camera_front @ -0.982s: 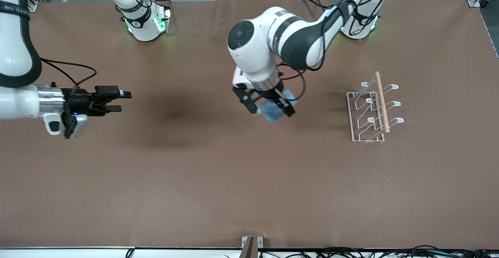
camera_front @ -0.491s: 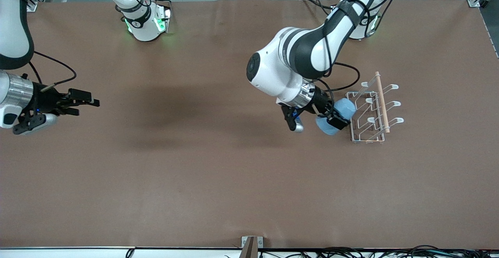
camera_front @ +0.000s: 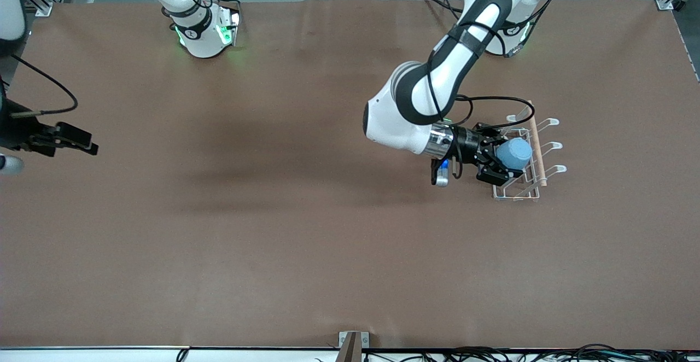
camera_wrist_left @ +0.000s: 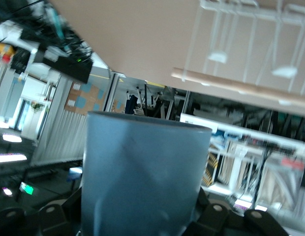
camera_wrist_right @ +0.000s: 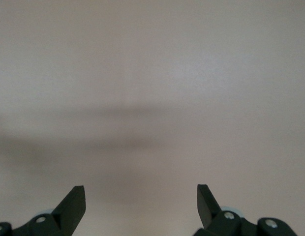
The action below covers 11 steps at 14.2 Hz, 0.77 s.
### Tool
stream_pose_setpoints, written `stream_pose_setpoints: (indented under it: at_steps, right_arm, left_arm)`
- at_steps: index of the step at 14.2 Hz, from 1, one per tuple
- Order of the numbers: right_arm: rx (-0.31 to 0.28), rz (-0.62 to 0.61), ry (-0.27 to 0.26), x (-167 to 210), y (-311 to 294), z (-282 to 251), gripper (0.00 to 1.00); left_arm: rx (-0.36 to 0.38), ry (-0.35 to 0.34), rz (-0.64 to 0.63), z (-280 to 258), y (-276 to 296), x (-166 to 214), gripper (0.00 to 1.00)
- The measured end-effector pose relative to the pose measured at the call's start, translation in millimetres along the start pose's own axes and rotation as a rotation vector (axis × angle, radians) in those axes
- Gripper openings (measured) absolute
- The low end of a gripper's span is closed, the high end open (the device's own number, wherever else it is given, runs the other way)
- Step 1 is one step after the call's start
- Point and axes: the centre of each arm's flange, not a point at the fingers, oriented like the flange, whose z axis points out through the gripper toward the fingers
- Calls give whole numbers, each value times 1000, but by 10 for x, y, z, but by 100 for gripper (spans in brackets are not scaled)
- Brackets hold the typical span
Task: Hang cup on cup holder
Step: 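Carry the cup with the left gripper onto a holder hook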
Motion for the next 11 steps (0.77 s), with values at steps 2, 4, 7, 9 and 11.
stream_pose_setpoints:
  at_steps: [2, 4, 7, 9, 11]
  right_arm:
    - [-3, 5, 4, -47, -25, -240, 100]
    - [-8, 11, 6, -96, -33, -426, 100]
    - [-11, 20, -34, -185, -51, -505, 100]
    - [-33, 15, -30, -232, -95, -544, 100]
    - [-41, 17, -1, -317, -97, -542, 100]
  left_arm:
    - [4, -47, 162, 185, 30, 180, 79]
    - [-1, -75, 244, 317, 65, 350, 79]
    - [5, -114, 287, 448, 158, 498, 79]
    - [-8, -130, 280, 593, 193, 545, 79]
    - [-18, -146, 217, 738, 264, 616, 79]
